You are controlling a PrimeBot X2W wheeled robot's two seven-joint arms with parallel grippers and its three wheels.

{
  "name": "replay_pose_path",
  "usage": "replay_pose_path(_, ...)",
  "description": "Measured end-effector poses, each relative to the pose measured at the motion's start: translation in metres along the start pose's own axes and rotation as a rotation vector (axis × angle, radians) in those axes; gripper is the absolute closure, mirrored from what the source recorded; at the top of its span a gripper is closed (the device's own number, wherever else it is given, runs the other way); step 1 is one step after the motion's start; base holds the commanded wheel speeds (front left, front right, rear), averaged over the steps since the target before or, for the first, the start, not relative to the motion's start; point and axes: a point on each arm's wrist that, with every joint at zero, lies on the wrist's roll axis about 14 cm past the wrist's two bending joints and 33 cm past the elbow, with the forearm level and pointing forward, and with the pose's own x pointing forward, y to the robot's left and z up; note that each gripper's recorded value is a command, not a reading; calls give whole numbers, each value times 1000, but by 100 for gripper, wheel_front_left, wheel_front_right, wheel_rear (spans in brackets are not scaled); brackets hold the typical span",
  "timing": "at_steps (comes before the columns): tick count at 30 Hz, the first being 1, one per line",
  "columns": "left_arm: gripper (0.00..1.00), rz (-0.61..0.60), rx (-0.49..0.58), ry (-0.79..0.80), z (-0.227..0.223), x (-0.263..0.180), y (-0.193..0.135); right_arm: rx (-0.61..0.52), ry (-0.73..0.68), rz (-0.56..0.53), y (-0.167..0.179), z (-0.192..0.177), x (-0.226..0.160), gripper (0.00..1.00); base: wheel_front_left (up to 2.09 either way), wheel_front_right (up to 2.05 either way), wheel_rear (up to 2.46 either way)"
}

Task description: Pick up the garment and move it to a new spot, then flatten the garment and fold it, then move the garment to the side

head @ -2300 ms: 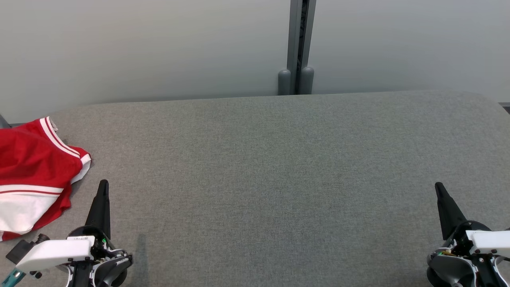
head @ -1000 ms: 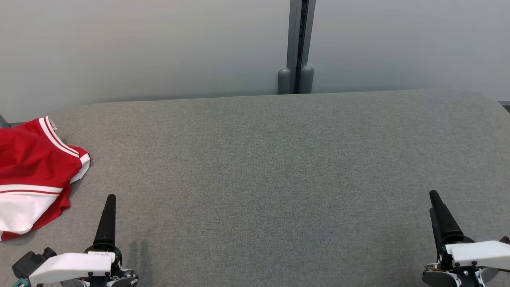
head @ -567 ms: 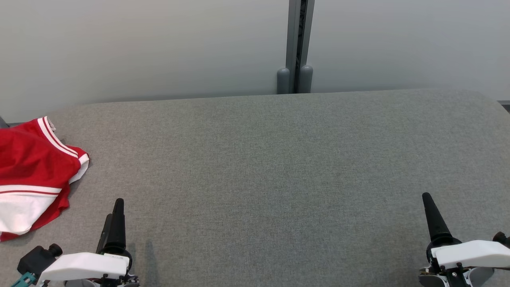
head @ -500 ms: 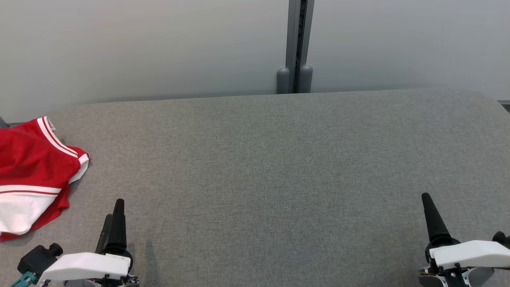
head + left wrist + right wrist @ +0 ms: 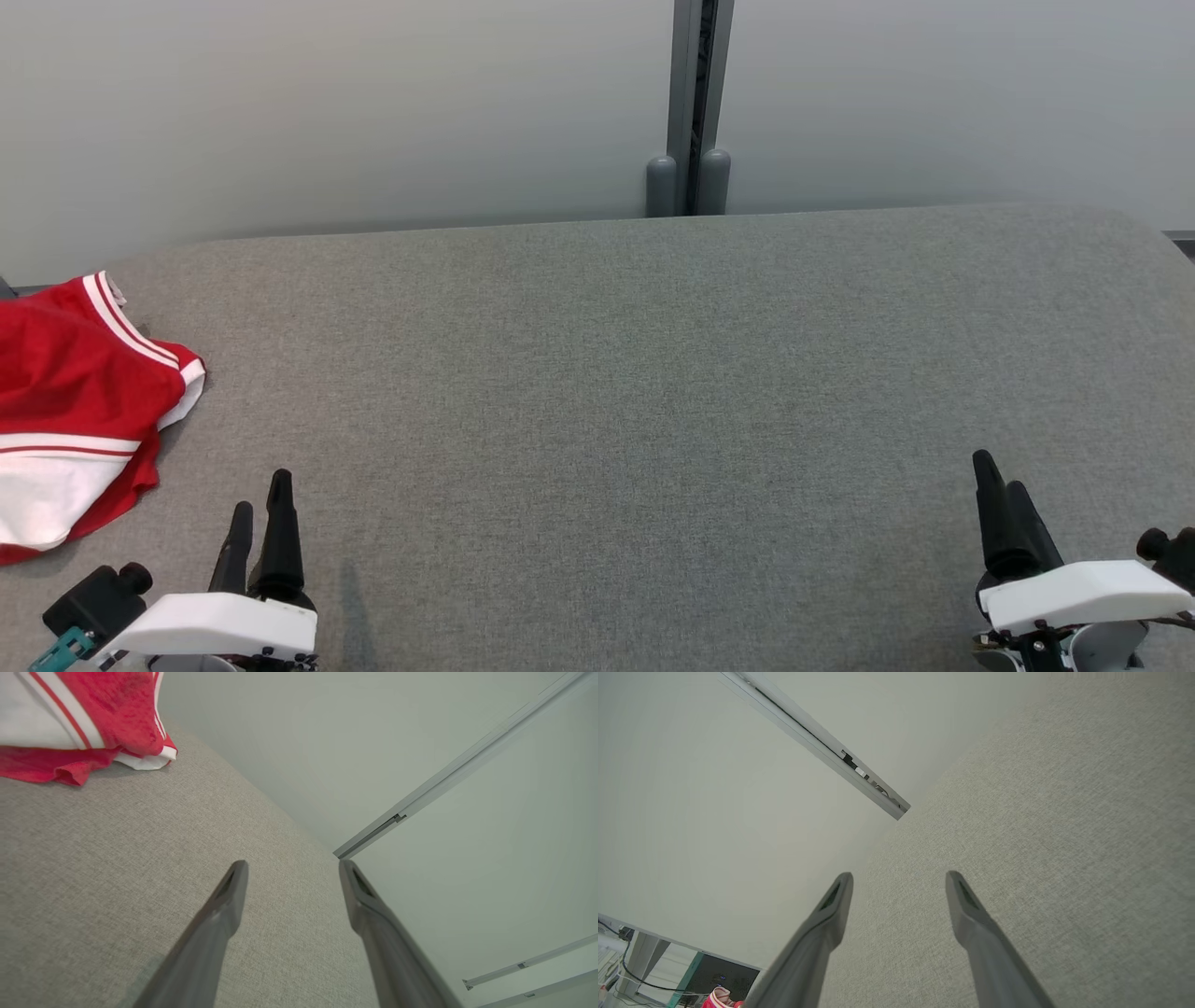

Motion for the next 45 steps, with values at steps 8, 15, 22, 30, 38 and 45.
replay_pose_path(8, 0, 9, 109, -9, 0, 0, 3, -102, -2, 7, 1, -1, 1, 0, 0, 0, 0)
replay_pose_path(15, 0, 11, 185, -14, 0, 0, 4, -173, -2, 12, 1, -3, 1, 0, 0, 0, 0)
replay_pose_path(22, 0, 6, 269, -19, 0, 0, 3, -248, -5, 29, 4, -4, 2, 0, 0, 0, 0)
replay_pose_path(30, 0, -1, 359, -26, -1, 0, 3, -325, -4, 39, 5, -5, 2, 0, 0, 0, 0)
replay_pose_path(38, 0, -2, 442, -29, -2, 0, 4, -403, 7, 49, 4, -10, 2, 0, 0, 0, 0)
replay_pose_path(45, 0, -7, 516, -31, -3, 0, 4, -473, 6, 65, 7, -12, 3, 0, 0, 0, 0)
